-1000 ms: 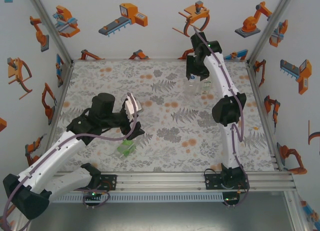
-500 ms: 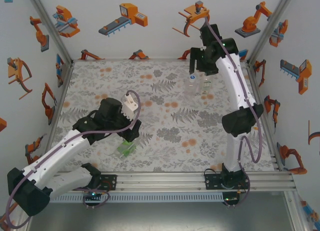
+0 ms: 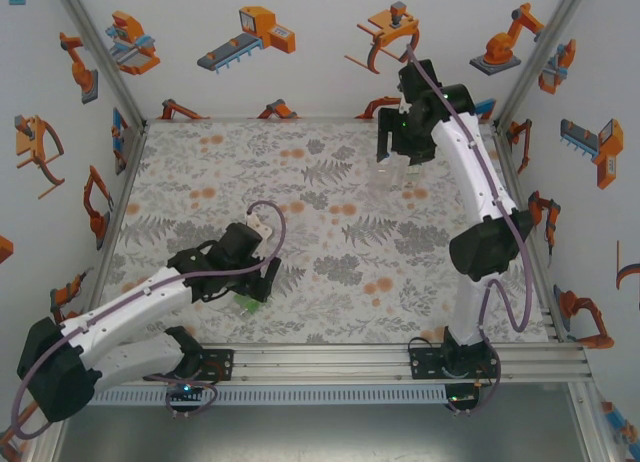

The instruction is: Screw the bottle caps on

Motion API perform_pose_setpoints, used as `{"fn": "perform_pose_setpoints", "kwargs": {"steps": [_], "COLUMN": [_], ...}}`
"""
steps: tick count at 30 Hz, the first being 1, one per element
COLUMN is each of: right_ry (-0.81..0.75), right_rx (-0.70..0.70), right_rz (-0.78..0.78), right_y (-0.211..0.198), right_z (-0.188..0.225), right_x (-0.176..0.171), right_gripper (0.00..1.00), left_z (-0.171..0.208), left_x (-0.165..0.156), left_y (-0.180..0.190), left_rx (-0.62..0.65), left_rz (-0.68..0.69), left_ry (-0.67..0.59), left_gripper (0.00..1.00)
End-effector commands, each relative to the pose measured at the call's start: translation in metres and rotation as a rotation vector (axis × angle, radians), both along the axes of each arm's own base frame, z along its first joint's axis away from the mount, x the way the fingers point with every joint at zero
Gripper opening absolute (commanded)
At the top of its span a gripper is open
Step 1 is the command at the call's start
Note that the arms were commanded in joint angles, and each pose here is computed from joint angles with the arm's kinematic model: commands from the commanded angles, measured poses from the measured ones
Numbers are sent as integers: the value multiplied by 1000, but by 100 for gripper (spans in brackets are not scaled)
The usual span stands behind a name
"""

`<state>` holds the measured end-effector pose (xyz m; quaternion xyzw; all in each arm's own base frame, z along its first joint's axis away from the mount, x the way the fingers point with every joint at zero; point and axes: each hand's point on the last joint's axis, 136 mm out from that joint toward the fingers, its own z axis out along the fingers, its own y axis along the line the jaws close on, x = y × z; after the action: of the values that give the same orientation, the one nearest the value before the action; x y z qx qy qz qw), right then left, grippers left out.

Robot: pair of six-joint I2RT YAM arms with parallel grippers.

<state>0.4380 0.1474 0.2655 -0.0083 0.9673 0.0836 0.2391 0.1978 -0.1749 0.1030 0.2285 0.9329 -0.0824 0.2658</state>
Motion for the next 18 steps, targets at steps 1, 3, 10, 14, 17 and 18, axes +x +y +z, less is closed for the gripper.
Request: {"fn": "perform_pose_setpoints", "kwargs": {"steps": [1, 3, 10, 14, 17, 18], "right_ry": [-40, -38, -19, -13, -8, -5], "right_rx": [42, 44, 41, 45, 50, 50], "right_rz": [1, 4, 7, 5, 3, 3], "right_y": [6, 6, 5, 6, 7, 7], "right_z": [20, 19, 14, 10, 7, 6], "right_x": [-10, -12, -16, -18, -19, -20], "right_gripper": [70, 70, 70, 70, 70, 70], "left_z": [-17, -26, -50, -50, -51, -54], "left_x": [-7, -11, -20, -18, -18, -19], "left_y": [8, 5, 6, 5, 4, 3], "left_rx": [20, 17, 40, 34, 27, 12], "left_rz": [127, 143, 165, 178, 195, 207], "left_ry": [31, 37, 37, 34, 43, 48], "left_gripper": [78, 78, 72, 67, 67, 67]}}
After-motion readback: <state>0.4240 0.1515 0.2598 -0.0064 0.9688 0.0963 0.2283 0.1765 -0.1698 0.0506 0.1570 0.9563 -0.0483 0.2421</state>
